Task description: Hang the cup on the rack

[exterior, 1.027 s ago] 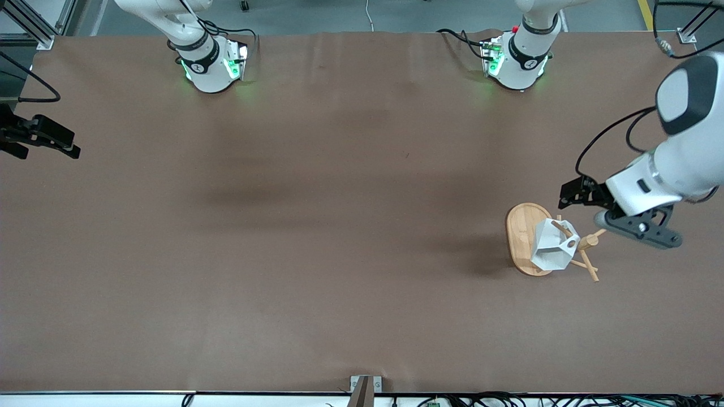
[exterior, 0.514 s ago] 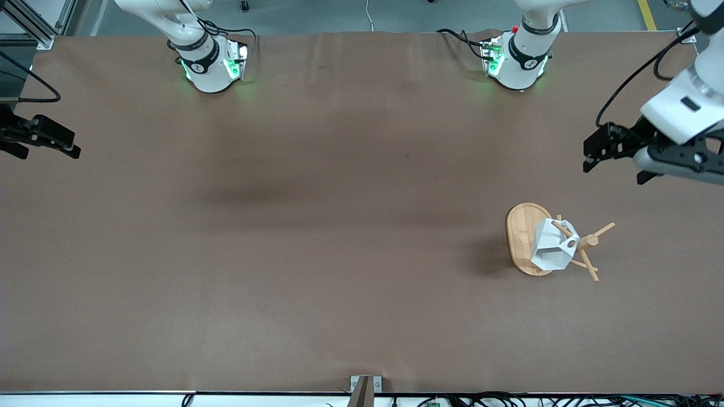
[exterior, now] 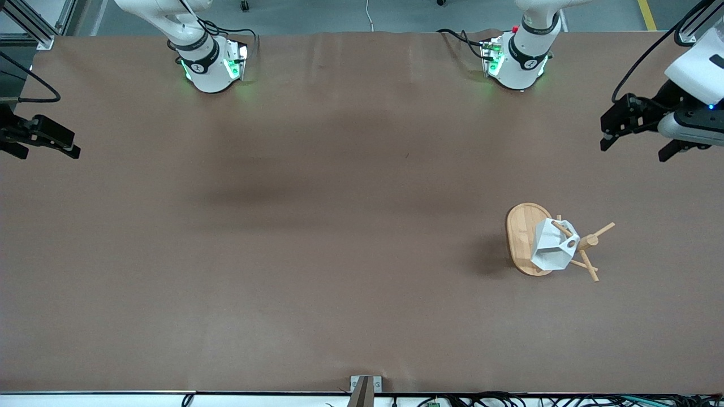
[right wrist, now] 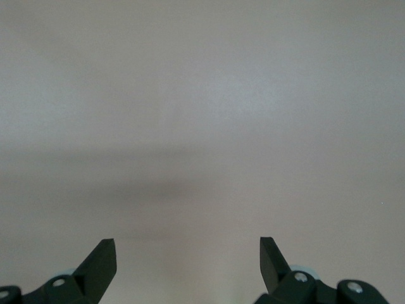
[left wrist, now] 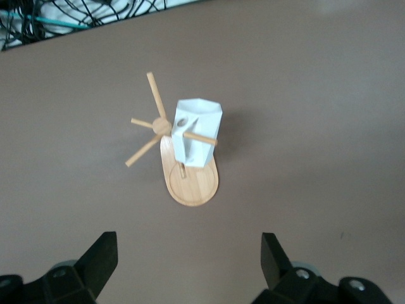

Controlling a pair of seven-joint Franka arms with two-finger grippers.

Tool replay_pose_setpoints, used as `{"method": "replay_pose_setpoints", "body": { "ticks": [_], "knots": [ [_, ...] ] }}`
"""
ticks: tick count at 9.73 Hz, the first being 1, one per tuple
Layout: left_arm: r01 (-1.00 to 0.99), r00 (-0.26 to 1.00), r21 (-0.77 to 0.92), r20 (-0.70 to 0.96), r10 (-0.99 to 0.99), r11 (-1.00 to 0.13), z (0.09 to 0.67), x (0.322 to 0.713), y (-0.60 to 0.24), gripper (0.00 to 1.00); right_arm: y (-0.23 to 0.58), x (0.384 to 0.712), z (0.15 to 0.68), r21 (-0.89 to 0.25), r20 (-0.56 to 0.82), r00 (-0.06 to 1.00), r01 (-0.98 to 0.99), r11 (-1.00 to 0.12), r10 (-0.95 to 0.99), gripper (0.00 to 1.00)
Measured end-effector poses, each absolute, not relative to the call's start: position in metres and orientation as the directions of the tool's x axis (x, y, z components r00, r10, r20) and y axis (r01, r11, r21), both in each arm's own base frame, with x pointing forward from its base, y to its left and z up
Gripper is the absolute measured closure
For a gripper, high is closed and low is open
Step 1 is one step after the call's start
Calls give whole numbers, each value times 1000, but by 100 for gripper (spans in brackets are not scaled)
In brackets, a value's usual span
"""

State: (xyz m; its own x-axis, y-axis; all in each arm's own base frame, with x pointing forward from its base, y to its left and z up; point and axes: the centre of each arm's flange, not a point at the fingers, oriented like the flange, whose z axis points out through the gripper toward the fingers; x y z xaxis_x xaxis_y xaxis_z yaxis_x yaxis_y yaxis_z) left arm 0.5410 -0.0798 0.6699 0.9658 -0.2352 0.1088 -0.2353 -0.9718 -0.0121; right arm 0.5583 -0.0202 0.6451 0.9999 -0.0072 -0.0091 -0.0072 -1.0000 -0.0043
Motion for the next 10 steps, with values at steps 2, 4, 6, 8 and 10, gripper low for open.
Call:
{"method": "replay_pose_setpoints", "body": {
  "ticks": [2,4,6,8,10],
  "knots": [
    [-226,971,-10,72,-226,-974,671,529,-77,0,-20,558,645,-4,-9,1000,-7,-1000,-7,0],
    [-199,979,-10,47,-199,-980,661,521,-70,0,-20,558,645,-4,-9,1000,-7,-1000,-7,0],
    [-182,982,-12,49,-183,-983,656,517,-67,0,-21,558,645,-4,-10,1000,-8,-1000,-8,0],
    [-137,989,-12,47,-137,-991,654,512,-66,0,-21,558,645,-4,-10,1000,-9,-1000,-9,0],
    [-131,990,-13,49,-131,-991,654,511,-65,0,-22,558,645,-4,-10,1000,-10,-1000,-10,0]
  ]
}}
